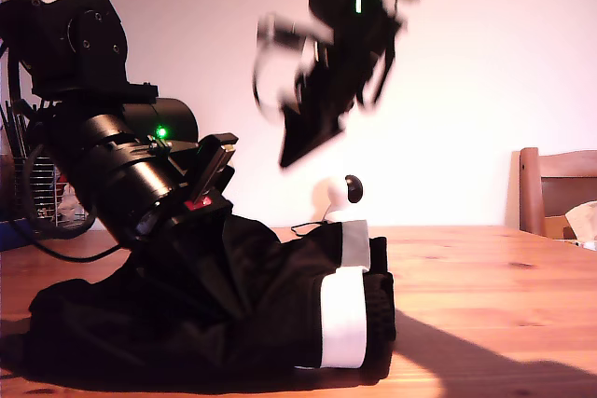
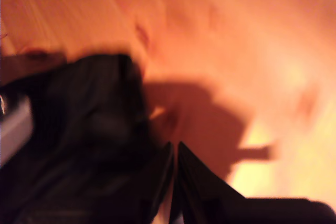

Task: Fold the shorts in front of you. After folding it, place it to the left side.

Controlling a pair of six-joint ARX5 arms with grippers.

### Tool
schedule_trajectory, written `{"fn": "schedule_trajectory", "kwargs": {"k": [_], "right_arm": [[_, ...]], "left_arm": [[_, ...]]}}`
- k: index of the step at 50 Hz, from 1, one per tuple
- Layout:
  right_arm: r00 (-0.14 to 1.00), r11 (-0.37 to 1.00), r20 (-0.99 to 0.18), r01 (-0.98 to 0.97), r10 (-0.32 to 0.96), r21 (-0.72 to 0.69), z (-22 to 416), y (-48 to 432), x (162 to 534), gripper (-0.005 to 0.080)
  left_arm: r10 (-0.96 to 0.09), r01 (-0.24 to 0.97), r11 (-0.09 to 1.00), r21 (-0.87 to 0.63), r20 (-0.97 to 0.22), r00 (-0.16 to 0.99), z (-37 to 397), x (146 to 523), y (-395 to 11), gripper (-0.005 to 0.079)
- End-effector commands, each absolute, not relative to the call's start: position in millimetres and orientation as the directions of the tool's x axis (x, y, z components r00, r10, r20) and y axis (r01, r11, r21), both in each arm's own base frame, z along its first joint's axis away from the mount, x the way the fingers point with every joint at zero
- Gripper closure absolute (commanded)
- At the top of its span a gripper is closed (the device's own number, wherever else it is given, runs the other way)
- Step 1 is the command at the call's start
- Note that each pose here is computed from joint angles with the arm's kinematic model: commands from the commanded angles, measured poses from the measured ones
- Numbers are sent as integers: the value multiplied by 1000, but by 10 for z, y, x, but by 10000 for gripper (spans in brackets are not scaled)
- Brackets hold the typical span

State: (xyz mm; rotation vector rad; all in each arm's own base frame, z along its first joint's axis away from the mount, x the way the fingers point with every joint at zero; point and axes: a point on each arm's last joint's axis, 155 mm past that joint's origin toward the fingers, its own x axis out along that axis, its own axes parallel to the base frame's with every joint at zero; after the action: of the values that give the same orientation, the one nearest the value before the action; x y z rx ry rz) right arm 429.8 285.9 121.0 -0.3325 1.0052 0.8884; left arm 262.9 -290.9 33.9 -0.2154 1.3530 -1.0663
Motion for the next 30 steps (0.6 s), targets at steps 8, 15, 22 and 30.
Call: {"fn": "schedule_trajectory", "kwargs": {"k": [8, 15, 22, 30], "right_arm": [[91, 634, -868, -720, 488, 281, 1050, 2770, 3998, 763], [67, 654, -870, -687, 489, 315, 1042, 2739, 3951, 763], [133, 681, -850, -666, 510, 304, 1140, 2744, 4109, 763], [282, 723, -806, -648, 520, 240, 1409, 2760, 4388, 763]], "left_arm": [[-754, 540, 519, -662, -653, -76, 622, 2896, -2997, 764], [-758, 538, 528, -657, -650, -51, 727, 3014, -2944, 764], [-732, 563, 578, -591, -680, 39, 807, 3204, -2728, 764], [-684, 580, 660, -478, -702, 200, 1033, 3488, -2416, 764]]}}
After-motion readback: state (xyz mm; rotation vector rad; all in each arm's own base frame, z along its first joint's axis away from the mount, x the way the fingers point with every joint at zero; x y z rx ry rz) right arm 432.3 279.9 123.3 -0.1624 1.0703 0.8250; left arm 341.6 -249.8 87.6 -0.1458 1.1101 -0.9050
